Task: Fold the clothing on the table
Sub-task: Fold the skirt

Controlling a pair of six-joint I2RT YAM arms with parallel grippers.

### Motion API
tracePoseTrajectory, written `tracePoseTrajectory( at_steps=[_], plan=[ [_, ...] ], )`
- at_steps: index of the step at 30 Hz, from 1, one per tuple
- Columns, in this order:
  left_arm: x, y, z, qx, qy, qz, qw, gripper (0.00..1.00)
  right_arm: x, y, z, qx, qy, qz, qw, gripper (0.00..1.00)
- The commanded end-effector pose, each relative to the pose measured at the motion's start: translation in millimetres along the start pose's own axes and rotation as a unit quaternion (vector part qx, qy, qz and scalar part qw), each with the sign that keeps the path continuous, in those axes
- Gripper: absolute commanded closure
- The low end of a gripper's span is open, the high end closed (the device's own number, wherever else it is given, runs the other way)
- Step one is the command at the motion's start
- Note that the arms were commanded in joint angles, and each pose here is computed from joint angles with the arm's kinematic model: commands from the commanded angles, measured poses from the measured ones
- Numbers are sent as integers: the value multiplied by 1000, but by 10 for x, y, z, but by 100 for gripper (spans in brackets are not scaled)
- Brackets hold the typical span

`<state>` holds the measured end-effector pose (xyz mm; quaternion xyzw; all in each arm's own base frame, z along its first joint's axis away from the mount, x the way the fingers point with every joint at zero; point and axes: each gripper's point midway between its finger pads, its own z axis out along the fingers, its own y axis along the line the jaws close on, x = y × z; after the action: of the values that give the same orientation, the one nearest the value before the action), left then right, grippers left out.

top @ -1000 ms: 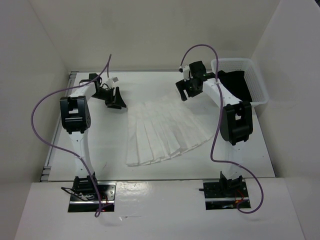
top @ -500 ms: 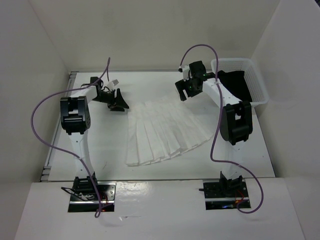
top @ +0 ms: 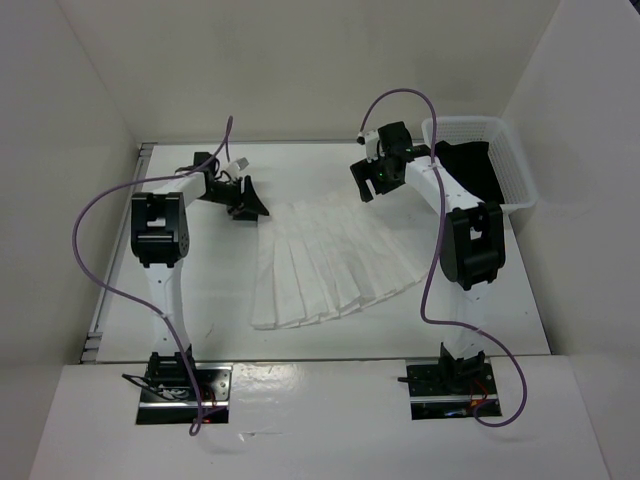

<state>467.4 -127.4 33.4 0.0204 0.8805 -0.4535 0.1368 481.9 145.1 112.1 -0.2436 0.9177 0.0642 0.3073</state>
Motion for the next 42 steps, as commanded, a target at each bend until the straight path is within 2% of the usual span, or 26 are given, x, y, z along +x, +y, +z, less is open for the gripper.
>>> tracePoseTrajectory(
  at_steps=[1,9,12,16,19,21,24,31,40,42],
  plan=[
    [51,640,190,-98,9,4,995,42,-100,-9,-105,2,-14,-1,1000,14],
    [-432,491,179,-94,-15,32,995,52,-97,-25,-105,7,-13,-1,1000,14],
    [-363,443,232,-82,0,23,996,57,-128,-32,-105,7,-14,-1,1000,14],
    [-133,405,178,-83,20,12,996,57,-153,-37,-142,8,-18,-6,1000,14],
    [-113,422,42,-114,3,15,993,51,-105,-29,-121,7,-12,-5,1000,14],
    [5,607,-100,-139,-6,-20,990,44,-105,-29,-121,7,-12,-5,1000,14],
    [109,596,-186,-141,-9,-32,989,39,-108,-13,-120,2,-13,-6,1000,14],
    [244,540,-94,-133,4,-30,991,39,-162,8,-113,-6,-20,-6,1000,14],
    [147,414,182,-107,7,-28,994,39,-129,4,-157,-1,-18,-6,1000,15],
    [169,425,264,-101,15,-28,994,42,-129,4,-157,-1,-18,-6,1000,15]
  ],
)
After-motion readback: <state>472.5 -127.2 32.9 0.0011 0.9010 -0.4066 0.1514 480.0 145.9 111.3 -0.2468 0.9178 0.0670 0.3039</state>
